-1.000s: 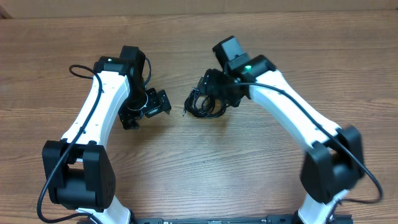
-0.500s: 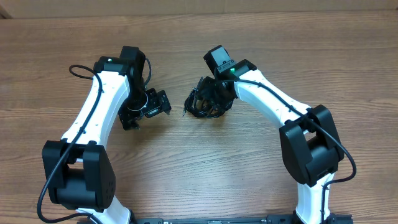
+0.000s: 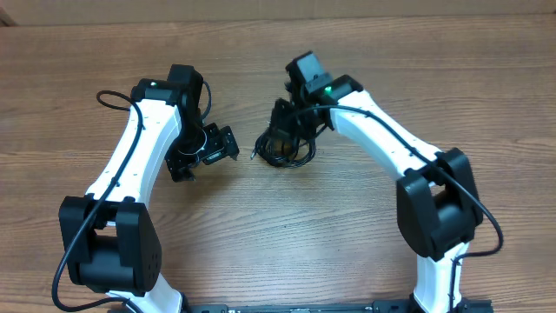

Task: Untangle cables
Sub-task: 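Lower the right gripper onto the cable coil and grasp a strand, then lift the grasped cable up and away with the right gripper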

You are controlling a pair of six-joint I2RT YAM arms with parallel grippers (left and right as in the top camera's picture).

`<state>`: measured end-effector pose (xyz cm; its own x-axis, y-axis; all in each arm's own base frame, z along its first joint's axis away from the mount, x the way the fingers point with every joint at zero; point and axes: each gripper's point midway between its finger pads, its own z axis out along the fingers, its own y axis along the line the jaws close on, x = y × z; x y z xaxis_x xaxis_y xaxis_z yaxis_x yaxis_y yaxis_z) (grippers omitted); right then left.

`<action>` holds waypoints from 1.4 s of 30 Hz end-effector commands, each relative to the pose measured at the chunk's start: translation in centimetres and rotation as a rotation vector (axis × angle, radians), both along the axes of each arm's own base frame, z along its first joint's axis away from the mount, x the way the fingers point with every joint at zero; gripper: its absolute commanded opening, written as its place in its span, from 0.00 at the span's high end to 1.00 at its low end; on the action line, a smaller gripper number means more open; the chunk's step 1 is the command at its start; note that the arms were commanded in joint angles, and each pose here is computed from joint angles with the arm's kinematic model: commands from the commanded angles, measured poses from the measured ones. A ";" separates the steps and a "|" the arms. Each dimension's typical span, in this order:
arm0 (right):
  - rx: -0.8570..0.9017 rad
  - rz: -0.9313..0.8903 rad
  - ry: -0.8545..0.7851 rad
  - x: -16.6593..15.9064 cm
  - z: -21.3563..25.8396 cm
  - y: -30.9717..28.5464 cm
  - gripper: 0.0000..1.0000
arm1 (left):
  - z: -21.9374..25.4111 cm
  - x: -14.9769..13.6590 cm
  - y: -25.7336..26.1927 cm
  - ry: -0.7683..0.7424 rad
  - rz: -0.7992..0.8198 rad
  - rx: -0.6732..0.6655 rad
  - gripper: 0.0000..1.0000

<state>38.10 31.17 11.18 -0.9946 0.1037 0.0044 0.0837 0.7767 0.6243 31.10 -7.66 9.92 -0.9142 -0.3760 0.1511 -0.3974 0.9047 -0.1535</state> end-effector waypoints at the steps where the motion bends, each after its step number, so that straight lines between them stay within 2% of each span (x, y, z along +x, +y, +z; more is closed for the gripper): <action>1: 0.345 0.207 -0.184 -2.2 13.6 2.7 0.96 | 0.2 0.3 -0.4 -0.003 0.012 -0.016 0.00; 3: 0.466 0.277 -0.256 -3.7 18.5 3.1 0.96 | 0.2 0.3 -0.4 -0.002 0.012 -0.016 0.00; 5: 0.517 0.304 -0.318 -4.5 21.4 3.0 0.96 | 0.2 0.2 -0.4 0.001 0.012 -0.015 0.00; 16: 0.725 0.245 -0.639 -7.9 36.3 -0.5 0.96 | 0.2 0.0 -0.3 0.013 0.012 -0.013 0.00; 24: 0.735 0.146 -0.710 -9.0 39.7 -2.5 0.96 | 0.2 0.0 -0.3 0.012 0.012 -0.013 0.00; 30: 0.901 0.095 -0.794 -9.2 45.6 -4.9 0.96 | 0.2 0.0 -0.3 0.010 0.011 -0.013 0.00; 33: 0.983 0.141 -0.815 -10.4 48.0 -6.3 0.96 | 0.1 0.4 -0.2 -0.005 0.011 -0.005 0.00; 36: 0.967 0.154 -0.792 -10.4 47.3 -6.2 0.96 | 0.1 0.5 -0.1 -0.012 0.010 0.002 0.01; 42: 0.872 0.018 -0.590 -8.1 43.2 -6.0 0.96 | 0.3 0.6 -0.9 -0.013 0.009 -0.047 0.00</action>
